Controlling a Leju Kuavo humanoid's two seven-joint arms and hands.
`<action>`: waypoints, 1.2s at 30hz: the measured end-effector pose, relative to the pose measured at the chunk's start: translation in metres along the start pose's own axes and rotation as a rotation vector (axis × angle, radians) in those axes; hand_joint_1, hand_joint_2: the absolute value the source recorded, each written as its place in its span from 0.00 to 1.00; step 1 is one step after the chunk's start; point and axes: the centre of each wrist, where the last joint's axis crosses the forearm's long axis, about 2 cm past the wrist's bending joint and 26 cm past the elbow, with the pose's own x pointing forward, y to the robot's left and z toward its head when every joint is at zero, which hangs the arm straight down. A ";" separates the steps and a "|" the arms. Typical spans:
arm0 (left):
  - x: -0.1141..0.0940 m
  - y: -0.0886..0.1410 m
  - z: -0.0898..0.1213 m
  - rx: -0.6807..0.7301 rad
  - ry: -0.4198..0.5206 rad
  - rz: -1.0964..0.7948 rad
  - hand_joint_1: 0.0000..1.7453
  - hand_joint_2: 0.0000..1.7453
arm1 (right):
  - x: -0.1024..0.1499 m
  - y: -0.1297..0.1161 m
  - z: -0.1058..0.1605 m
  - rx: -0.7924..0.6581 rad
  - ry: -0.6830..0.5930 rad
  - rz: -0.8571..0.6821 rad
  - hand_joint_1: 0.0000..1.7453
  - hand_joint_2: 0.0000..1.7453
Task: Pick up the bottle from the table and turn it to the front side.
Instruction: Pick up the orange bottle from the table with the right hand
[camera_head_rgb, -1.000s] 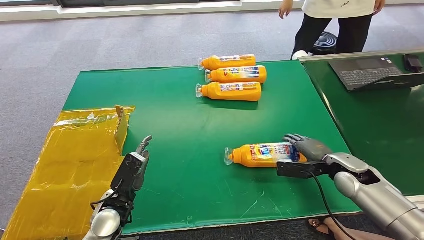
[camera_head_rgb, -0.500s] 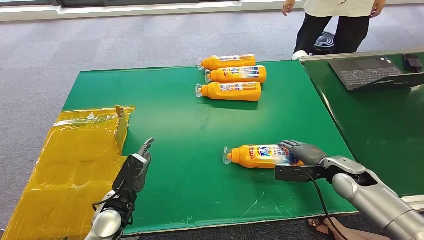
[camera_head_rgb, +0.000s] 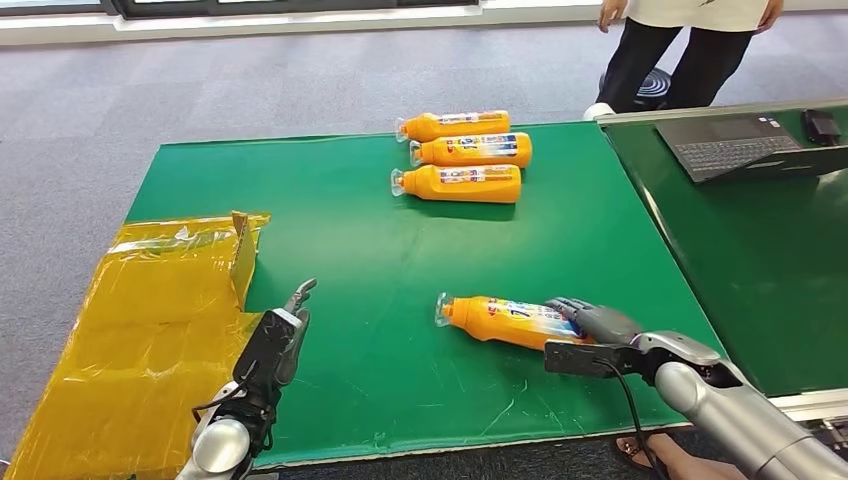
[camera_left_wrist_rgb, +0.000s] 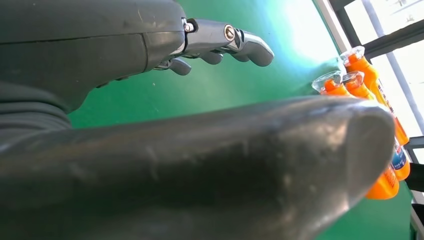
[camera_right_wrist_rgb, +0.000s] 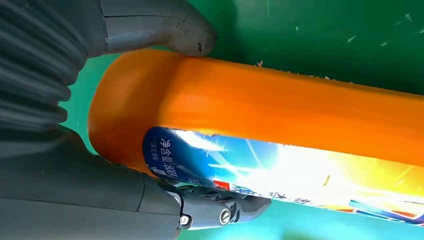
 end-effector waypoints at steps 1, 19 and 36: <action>0.000 0.000 0.000 -0.001 0.001 0.001 0.00 0.00 | 0.000 0.001 0.000 0.002 0.001 -0.002 0.00 1.00; 0.002 -0.007 -0.008 0.009 0.015 0.037 0.00 0.00 | 0.003 0.011 -0.030 0.059 0.059 -0.121 1.00 1.00; 0.002 -0.009 -0.006 0.008 0.012 0.043 0.00 0.00 | 0.004 0.011 -0.034 0.061 0.056 -0.131 1.00 1.00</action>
